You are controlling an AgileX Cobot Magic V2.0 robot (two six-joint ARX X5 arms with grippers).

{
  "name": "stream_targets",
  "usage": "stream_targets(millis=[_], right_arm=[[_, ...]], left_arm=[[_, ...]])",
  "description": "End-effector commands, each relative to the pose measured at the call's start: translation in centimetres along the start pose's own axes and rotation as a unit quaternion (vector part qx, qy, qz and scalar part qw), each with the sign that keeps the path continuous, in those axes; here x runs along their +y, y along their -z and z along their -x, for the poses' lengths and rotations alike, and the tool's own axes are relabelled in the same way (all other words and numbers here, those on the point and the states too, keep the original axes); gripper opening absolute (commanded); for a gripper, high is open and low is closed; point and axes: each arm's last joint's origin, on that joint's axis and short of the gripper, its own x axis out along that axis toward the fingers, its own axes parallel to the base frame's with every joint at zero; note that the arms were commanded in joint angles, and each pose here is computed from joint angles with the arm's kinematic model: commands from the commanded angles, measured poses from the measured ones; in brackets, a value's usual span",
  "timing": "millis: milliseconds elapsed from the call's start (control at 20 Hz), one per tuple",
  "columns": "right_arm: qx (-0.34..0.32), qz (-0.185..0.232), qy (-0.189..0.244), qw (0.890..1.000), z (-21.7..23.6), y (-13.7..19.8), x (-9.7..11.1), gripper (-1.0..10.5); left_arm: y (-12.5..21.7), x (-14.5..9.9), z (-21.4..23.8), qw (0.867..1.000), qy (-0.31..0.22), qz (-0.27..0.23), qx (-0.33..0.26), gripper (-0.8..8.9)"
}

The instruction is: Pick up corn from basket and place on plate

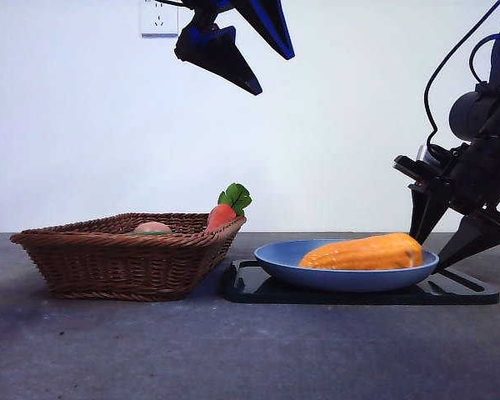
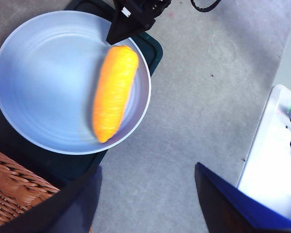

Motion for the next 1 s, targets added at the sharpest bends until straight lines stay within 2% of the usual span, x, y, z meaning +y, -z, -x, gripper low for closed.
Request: stream_targets(millis=[50,200,300,350,500,800,1000], right_arm=[[-0.001,0.006,0.001,1.0,-0.3,-0.5,-0.1,2.0],[-0.013,0.005,0.005,1.0,1.3,-0.4,0.1,2.0],[-0.035,0.01,0.024,0.999,3.3,-0.2,0.7,2.0],[-0.051,0.016,0.034,0.998,4.6,0.0,1.3,2.0],[-0.092,0.036,0.028,0.995,8.3,1.0,3.2,2.0],[-0.134,0.129,0.01,0.983,15.1,6.8,9.1,2.0],[-0.153,0.184,0.033,0.97,16.4,11.6,11.4,2.0]], left_arm=[[-0.6,-0.3,0.6,1.0,-0.004,-0.01,-0.016,3.12],[-0.5,-0.2,0.7,1.0,-0.005,-0.008,-0.015,3.12],[-0.5,0.0,0.8,1.0,-0.006,-0.006,-0.016,3.12],[-0.5,0.0,0.8,1.0,-0.007,-0.005,-0.016,3.12],[-0.5,0.0,0.8,1.0,-0.007,-0.005,-0.016,3.12],[-0.4,0.0,0.8,1.0,-0.007,-0.005,-0.015,3.11],[-0.4,0.0,0.8,1.0,-0.007,-0.005,-0.015,3.11]])
